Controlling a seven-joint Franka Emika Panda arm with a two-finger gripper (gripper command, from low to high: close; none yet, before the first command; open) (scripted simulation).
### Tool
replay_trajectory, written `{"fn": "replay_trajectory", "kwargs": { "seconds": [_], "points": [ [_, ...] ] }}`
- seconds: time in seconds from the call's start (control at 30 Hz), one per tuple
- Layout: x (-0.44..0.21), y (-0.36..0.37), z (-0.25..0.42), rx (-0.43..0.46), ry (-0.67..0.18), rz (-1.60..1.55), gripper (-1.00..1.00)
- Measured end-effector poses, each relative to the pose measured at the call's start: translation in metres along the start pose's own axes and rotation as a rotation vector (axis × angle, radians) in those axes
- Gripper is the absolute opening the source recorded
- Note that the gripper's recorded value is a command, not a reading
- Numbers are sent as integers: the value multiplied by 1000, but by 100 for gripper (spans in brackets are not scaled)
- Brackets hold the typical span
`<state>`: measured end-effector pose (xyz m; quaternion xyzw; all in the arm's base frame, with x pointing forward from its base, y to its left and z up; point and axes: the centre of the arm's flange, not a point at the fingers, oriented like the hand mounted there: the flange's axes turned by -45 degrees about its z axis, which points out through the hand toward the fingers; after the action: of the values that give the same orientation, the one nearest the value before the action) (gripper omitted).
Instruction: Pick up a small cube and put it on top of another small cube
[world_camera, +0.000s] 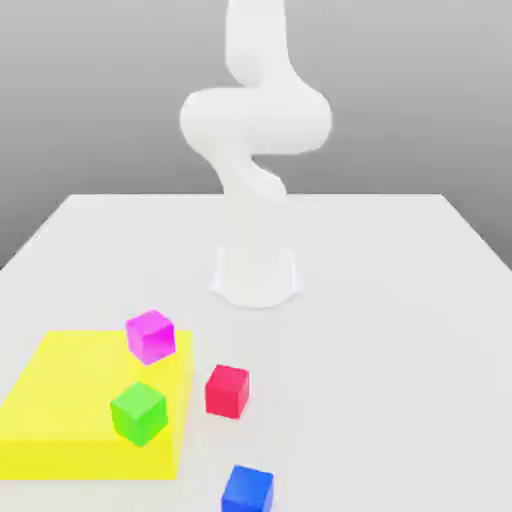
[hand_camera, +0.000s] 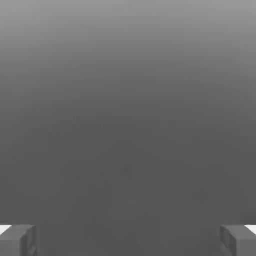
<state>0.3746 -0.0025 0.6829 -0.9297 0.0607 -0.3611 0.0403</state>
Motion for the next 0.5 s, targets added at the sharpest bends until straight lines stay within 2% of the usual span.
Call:
{"fn": "replay_trajectory", "kwargs": {
  "seconds": [0.23,0.5],
  "points": [
    [-9,7,113,13,-175,369,0],
    [-49,12,231,-85,-351,771,0]
  ]
}}
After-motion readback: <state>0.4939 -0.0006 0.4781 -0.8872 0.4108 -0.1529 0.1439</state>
